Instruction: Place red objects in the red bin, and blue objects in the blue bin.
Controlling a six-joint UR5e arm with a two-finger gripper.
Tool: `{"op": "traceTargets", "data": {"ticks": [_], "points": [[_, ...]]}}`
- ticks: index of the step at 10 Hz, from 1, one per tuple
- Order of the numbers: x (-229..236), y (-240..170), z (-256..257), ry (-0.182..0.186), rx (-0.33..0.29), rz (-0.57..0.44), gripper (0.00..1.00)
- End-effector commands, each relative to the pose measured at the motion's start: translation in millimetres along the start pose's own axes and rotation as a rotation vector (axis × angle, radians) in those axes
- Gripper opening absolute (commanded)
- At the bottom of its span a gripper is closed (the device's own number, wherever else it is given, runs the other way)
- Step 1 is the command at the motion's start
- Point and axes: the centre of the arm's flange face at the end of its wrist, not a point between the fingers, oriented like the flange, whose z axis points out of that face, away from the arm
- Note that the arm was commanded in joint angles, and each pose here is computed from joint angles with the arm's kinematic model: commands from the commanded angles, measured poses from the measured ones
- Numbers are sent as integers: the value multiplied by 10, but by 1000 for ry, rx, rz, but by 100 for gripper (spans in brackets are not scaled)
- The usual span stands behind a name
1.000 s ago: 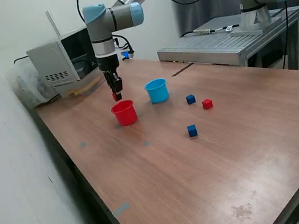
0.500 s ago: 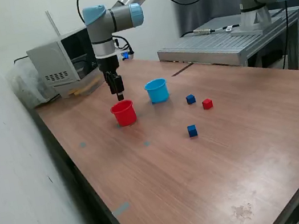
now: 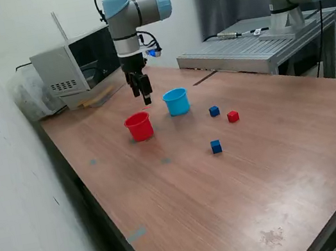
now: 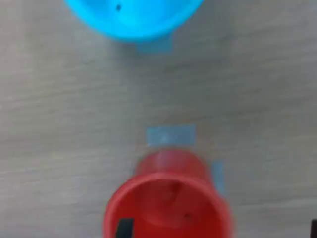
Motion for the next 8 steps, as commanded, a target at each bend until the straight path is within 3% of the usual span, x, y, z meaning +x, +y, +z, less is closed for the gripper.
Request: {"op": "traceTargets", "data": {"ticks": [1, 3, 6, 8], "points": [[426, -795, -664, 9, -2, -61, 100], [582, -1329, -937, 15, 7, -84, 100], [1133, -1896, -1278, 84, -15, -132, 100], [1492, -2050, -1412, 96, -31, -97, 100]]}}
